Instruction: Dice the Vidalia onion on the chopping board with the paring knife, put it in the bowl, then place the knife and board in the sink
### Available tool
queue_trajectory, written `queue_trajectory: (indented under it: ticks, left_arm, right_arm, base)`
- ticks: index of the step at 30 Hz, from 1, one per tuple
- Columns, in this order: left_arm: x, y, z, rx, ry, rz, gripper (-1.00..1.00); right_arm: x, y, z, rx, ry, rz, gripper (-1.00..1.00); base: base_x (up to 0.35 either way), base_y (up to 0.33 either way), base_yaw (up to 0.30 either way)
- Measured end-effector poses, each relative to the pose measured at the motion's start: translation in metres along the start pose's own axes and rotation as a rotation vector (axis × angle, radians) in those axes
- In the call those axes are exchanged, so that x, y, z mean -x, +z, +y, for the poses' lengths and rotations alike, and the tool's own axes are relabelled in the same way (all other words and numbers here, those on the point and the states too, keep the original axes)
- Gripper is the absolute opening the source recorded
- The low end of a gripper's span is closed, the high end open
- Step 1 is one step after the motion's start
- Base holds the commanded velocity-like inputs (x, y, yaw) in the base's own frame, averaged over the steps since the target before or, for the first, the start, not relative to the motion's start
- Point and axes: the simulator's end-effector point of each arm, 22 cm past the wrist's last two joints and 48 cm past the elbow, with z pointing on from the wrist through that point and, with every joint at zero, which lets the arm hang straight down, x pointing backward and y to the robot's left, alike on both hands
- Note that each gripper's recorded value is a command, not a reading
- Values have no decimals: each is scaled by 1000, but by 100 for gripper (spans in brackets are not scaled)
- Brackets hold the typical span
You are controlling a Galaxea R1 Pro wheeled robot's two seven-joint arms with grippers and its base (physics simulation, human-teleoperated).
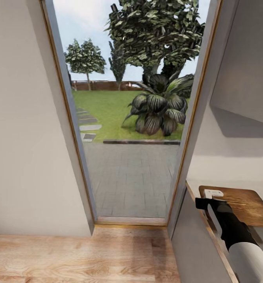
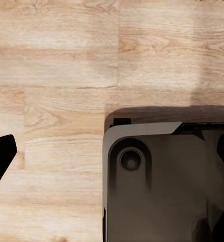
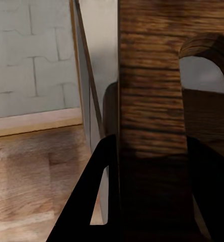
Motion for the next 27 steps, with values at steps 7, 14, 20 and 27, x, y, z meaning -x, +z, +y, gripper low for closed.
queue_trajectory:
  ticks: [7, 14, 20, 27]
  left_arm:
    - [4, 0, -1, -1, 0, -9, 100]
    - [7, 0, -1, -1, -2, -17, 100]
    - [-1, -1, -2, -1, -7, -3, 100]
    - [-3, -1, -3, -2, -7, 0, 100]
  right_arm:
    - [32, -15, -1, -2, 1, -73, -100]
    - [65, -33, 0, 2, 5, -148, -100]
    - [80, -44, 1, 6, 4, -184, -100]
    - [85, -49, 6, 12, -8, -196, -100]
  base:
    - [-2, 0, 0]
    - [0, 0, 0]
    - [-3, 0, 9]
    - [-147, -130, 166]
